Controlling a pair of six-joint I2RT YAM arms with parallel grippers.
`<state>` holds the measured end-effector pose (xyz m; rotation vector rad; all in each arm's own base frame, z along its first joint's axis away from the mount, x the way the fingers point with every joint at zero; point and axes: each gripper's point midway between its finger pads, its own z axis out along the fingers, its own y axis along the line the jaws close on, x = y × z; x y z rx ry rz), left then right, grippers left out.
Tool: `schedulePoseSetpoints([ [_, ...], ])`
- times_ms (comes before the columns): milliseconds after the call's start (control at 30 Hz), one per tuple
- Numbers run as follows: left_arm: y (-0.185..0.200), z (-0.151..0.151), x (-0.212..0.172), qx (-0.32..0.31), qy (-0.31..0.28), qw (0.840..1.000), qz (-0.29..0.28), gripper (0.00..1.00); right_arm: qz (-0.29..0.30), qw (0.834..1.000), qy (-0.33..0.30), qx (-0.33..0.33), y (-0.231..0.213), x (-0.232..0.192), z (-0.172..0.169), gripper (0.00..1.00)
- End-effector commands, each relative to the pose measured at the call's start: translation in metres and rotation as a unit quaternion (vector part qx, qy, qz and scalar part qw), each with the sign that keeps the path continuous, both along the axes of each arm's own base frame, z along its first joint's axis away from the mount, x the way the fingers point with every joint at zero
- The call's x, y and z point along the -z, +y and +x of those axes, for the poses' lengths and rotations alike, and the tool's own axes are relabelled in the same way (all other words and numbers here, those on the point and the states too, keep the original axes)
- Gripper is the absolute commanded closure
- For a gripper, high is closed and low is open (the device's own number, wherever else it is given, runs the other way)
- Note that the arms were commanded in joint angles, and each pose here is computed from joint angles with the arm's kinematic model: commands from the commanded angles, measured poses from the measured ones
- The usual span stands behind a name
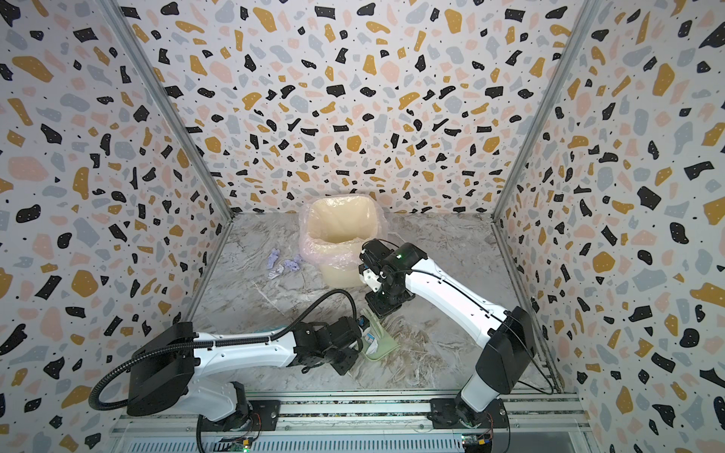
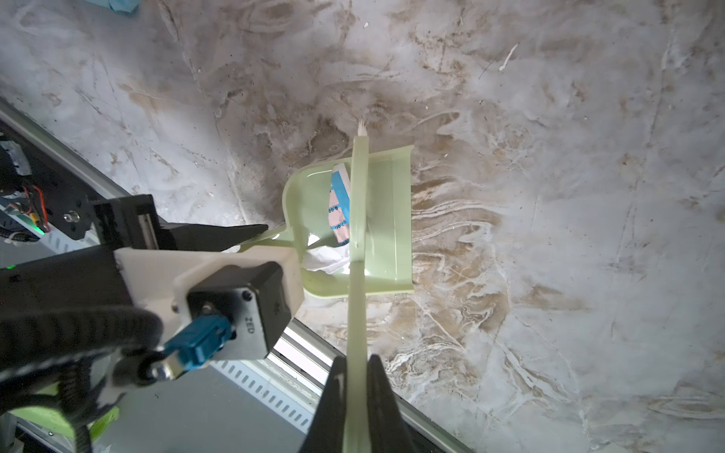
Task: Sweep away the paper scraps from the table
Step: 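Sweep the blue-striped white scrap into the dustpan with the right gripper's brush, then lift the dustpan toward the bin while the right gripper draws the brush back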
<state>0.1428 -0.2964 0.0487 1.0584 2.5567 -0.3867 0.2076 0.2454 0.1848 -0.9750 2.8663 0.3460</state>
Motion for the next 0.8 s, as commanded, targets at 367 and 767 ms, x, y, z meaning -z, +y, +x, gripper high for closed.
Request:
schedulePoseSetpoints([
  [367, 0.018, 0.008, -0.055, -0.012, -0.059, 0.998, -0.035, 1.0, 0.087, 0.981, -0.095, 0.145, -0.074, -0.068, 0.056, 1.0],
  [767, 0.04, 0.021, -0.157, -0.031, -0.137, 0.988, -0.058, 1.0, 0.188, 0.964, -0.062, 0.179, -0.091, -0.052, 0.052, 1.0],
])
